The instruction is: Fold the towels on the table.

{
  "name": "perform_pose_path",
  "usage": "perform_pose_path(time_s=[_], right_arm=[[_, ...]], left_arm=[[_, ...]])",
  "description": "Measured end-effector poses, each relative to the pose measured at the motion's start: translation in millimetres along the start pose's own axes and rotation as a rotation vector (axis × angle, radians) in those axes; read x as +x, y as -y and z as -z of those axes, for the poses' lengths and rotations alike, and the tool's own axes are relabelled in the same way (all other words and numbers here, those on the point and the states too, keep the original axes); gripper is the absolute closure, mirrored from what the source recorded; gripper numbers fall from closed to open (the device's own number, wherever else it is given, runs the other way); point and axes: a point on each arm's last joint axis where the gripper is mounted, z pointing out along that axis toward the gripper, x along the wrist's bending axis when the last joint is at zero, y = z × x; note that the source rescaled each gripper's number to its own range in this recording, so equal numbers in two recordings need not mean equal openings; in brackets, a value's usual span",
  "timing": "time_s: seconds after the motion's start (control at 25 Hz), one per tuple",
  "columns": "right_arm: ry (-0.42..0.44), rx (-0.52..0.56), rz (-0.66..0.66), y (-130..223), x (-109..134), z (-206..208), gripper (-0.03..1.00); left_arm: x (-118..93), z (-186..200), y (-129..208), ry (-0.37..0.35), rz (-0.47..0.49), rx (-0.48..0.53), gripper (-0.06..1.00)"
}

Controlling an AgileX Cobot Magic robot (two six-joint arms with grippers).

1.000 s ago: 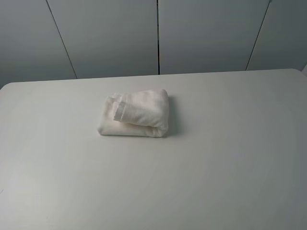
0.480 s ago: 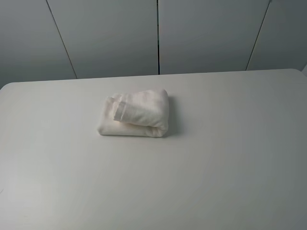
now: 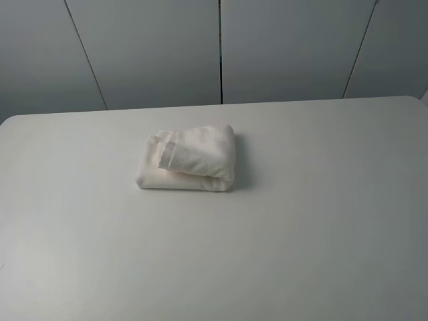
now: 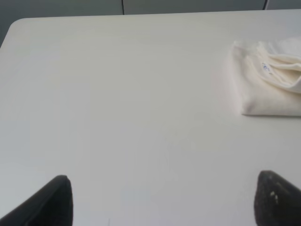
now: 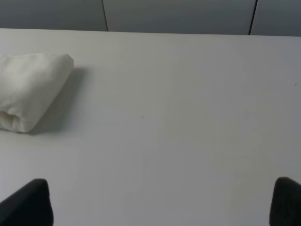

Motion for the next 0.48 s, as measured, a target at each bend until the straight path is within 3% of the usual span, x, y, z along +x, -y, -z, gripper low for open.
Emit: perform_pose_path(time_s=[0.48], right_arm=[[0.0,0.0,0.0,0.0,0.0,0.0,-0.03]], left_arm=[[0.0,0.0,0.0,0.0,0.0,0.0,-0.05]])
